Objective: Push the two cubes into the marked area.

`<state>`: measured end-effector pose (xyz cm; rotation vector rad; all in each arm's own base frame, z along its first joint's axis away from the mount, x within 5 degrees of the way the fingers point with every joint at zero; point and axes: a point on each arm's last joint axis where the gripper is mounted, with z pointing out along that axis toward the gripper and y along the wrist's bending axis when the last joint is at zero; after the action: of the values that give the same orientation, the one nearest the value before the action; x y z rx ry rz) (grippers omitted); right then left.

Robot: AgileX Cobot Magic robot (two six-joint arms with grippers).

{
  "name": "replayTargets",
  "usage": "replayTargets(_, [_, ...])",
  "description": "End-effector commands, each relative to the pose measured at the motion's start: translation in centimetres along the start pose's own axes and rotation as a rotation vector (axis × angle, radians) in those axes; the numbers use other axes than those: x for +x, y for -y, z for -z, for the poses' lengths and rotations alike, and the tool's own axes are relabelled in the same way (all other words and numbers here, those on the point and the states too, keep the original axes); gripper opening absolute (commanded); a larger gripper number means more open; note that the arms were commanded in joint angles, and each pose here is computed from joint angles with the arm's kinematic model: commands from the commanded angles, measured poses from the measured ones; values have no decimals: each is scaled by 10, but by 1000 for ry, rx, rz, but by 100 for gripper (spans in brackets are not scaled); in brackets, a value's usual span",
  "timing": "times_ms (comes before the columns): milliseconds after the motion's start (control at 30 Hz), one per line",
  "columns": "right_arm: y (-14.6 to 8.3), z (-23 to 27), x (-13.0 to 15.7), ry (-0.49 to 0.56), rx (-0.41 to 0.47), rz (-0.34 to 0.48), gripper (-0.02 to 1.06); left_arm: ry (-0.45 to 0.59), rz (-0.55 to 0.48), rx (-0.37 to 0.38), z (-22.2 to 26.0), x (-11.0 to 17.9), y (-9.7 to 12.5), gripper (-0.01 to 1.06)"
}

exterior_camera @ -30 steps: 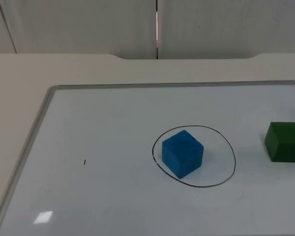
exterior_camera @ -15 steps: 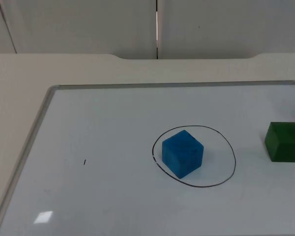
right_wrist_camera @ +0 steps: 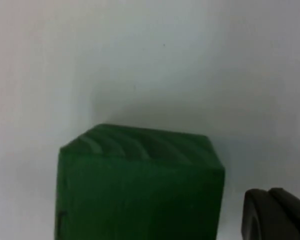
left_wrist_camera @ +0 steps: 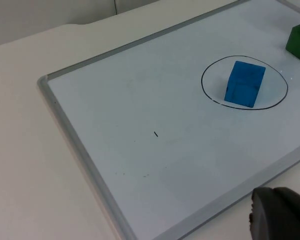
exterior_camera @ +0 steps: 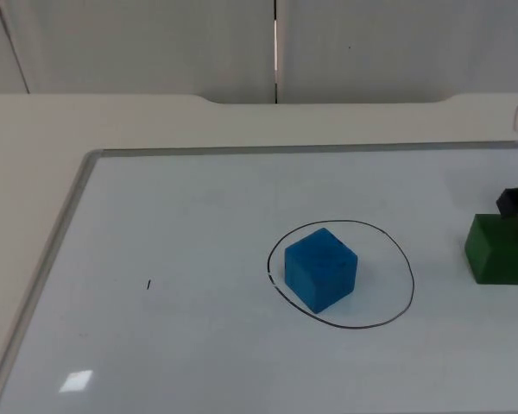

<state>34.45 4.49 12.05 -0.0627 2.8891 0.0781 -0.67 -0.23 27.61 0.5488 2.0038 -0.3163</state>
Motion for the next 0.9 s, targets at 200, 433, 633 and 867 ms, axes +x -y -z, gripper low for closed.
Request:
replayTargets(200, [-15,0,-2,24,-16,40,0,0,5,-8,0,1,-1,0])
replayTargets(433, [-31,0,0,24,-28,53,0,0,5,-8,0,1,-1,0])
replayTargets(633, [-31,0,3,-4,-27,44,0,0,5,-8,0,1,-1,0])
replayTargets(867, [-33,0,5,-24,-52,-1,0,0,5,-8,0,1,-1,0])
